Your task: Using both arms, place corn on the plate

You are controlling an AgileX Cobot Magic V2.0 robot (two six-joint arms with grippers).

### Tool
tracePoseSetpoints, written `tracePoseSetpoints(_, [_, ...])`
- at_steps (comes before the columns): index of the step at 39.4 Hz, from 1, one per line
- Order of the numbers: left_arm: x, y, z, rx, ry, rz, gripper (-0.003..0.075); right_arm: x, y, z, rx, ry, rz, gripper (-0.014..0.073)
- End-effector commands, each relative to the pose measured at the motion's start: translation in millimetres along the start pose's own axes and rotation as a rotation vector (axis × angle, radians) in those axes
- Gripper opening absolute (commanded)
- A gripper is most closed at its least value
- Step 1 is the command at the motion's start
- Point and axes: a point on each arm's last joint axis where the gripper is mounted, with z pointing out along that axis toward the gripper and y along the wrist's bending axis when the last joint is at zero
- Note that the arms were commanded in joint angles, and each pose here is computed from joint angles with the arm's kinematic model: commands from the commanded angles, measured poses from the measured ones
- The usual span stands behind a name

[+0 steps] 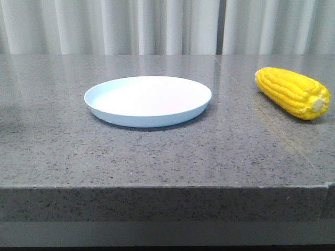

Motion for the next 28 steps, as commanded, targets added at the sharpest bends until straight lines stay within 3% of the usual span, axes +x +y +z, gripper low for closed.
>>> tracePoseSetpoints(1, [5.2, -6.0, -39.0, -0.004, -0.263, 0.035, -0.0020, -17.9, 2.1, -1.4, -0.004, -0.109, -0.010, 0.0640])
tracePoseSetpoints(7, [48.7, -7.6, -74.1, -0.010, -0.445, 0.042, -0.0020, -17.9, 2.1, -1.4, -0.004, -0.109, -0.010, 0.0640])
tracePoseSetpoints(18, [118.0, -7.8, -100.6, -0.010, -0.588, 0.054, -0.0020, -17.9, 2.1, -1.4, -0.004, -0.109, -0.010, 0.0640])
tracePoseSetpoints(28, [141.6, -7.8, -112.4, -0.011, -0.706, 0.060, -0.0020, -17.9, 2.1, -1.4, -0.004, -0.109, -0.010, 0.0640])
